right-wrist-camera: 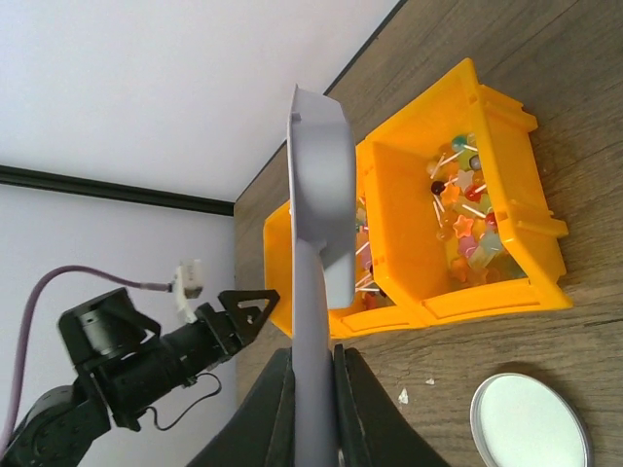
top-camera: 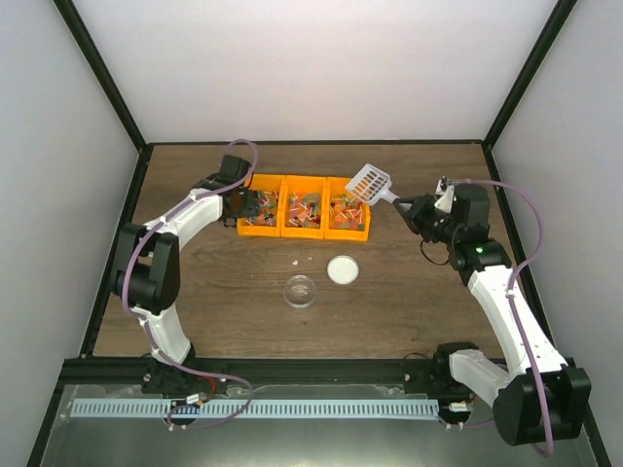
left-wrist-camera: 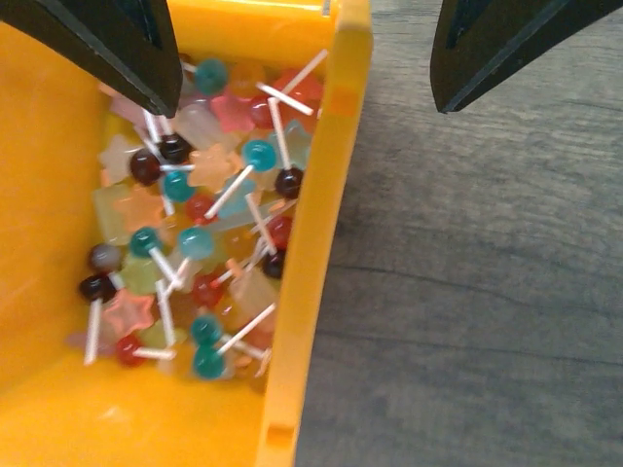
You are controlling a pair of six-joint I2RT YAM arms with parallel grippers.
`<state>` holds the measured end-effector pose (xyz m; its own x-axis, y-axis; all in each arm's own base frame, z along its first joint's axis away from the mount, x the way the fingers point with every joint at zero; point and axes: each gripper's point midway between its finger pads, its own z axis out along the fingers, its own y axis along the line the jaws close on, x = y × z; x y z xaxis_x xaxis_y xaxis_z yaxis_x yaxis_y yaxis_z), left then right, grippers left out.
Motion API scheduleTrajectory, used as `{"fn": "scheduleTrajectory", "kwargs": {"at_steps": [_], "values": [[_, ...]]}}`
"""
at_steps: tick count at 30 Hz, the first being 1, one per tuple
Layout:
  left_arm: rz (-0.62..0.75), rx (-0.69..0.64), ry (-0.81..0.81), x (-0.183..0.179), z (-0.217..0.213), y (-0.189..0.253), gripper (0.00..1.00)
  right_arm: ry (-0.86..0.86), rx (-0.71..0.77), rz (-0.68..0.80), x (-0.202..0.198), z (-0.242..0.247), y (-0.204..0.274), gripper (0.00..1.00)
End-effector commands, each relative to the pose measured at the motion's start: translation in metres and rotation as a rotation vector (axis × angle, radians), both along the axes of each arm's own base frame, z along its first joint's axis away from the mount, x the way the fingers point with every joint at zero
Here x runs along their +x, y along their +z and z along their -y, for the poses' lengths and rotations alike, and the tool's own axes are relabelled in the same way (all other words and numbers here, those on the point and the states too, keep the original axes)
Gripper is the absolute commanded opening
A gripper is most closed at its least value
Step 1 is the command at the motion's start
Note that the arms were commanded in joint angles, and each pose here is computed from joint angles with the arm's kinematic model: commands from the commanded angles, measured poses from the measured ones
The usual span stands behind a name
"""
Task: Pack the candies
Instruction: Move the storage box to the center of the board.
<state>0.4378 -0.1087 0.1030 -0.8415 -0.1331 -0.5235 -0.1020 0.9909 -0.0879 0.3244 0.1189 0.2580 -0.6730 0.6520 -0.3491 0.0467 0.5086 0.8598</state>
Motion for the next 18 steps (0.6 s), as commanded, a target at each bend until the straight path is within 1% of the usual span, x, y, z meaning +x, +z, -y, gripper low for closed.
{"fn": "scheduleTrajectory", "kwargs": {"at_steps": [1, 3, 5, 8, 9, 12, 14, 18], "values": [[-0.065, 0.059, -0.004, -0.003, -0.005, -0.019, 0.68, 0.006, -0.002, 0.031, -0.002, -0.002, 0.009, 0.01], [-0.084, 0.058, -0.009, -0.004, -0.005, -0.026, 0.64, 0.003, 0.0, 0.02, -0.002, -0.002, 0.007, 0.01], [-0.093, 0.056, -0.011, -0.005, -0.003, -0.03, 0.54, -0.016, 0.009, -0.017, -0.001, -0.001, 0.001, 0.01], [-0.097, 0.036, 0.004, -0.006, -0.001, -0.032, 0.34, -0.035, 0.015, -0.075, 0.001, -0.001, -0.006, 0.01], [-0.098, 0.022, 0.007, -0.007, 0.001, -0.032, 0.3, -0.045, 0.014, -0.084, 0.002, -0.001, -0.008, 0.01], [-0.098, -0.003, 0.019, -0.008, 0.007, -0.031, 0.2, -0.079, 0.028, -0.098, 0.001, -0.005, -0.006, 0.01], [-0.103, -0.026, 0.039, -0.012, 0.01, -0.031, 0.17, -0.138, 0.042, -0.124, -0.001, -0.005, -0.007, 0.01], [-0.122, -0.1, 0.107, -0.027, 0.02, -0.039, 0.12, -0.265, 0.07, -0.265, -0.012, -0.003, -0.025, 0.01]]}}
